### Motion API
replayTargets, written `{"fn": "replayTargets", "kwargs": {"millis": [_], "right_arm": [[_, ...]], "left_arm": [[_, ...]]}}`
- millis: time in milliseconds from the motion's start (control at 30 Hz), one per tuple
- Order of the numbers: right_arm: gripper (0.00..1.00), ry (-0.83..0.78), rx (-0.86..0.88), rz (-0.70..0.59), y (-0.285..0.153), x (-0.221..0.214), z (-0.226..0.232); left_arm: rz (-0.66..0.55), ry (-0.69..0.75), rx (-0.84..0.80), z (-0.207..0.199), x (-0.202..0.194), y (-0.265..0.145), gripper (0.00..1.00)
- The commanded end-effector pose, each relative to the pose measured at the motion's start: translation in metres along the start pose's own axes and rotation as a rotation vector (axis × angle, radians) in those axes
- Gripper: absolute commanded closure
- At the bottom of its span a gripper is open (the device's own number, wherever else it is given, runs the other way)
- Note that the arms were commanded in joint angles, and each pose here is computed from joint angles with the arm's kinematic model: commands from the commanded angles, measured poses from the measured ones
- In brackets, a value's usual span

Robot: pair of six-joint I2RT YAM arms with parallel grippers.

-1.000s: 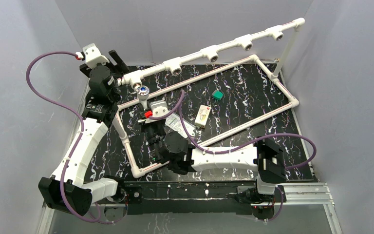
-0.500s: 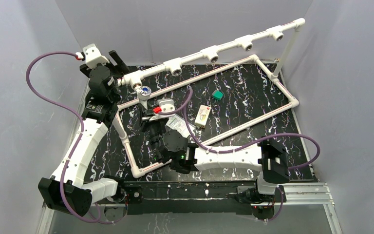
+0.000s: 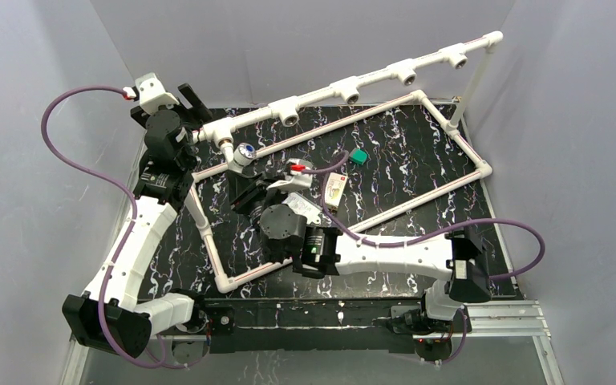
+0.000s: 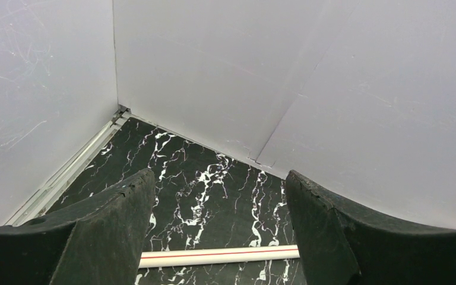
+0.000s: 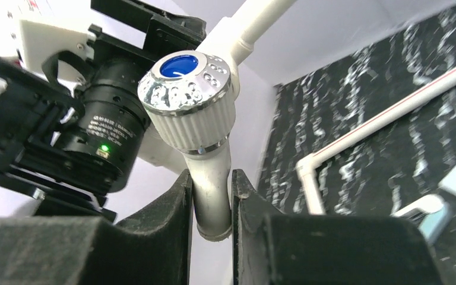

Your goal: Install the water faucets

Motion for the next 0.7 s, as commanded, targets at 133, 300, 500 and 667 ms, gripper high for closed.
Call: {"fn": "replayTargets", "kwargs": {"millis": [133, 300, 500, 667], "right_arm": [[0.99, 0.441, -0.163, 0.055, 0.026, -0.020, -0.035], [0.99, 0.589, -0.207, 0.107, 0.025, -0.025, -0.037], [0.99, 0.738, -0.259, 0.170, 0.027, -0.029, -0.046], [0.99, 0.808, -0.288, 0.225, 0.029, -0.037, -0.051]], "left_arm": [[0.417, 0.250, 0.060, 0.021, -0.096, -0.018, 0.23], [0.419, 0.246, 0.055, 0.020, -0.097, -0.018, 0.23], [0.427, 0.236, 0.041, 0.018, -0.097, -0.018, 0.23], [0.432, 0.227, 0.031, 0.017, -0.098, -0.018, 0.23]]}}
Point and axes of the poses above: each gripper's point midway between its finger pads, its own y axis out along the fingers, its own z axis along the line the jaws close on, x = y × z, the point moved 10 cm from there along -y, back along the fingers, and after that the axes turned 7 degrees about y, right-handed, at the moved point
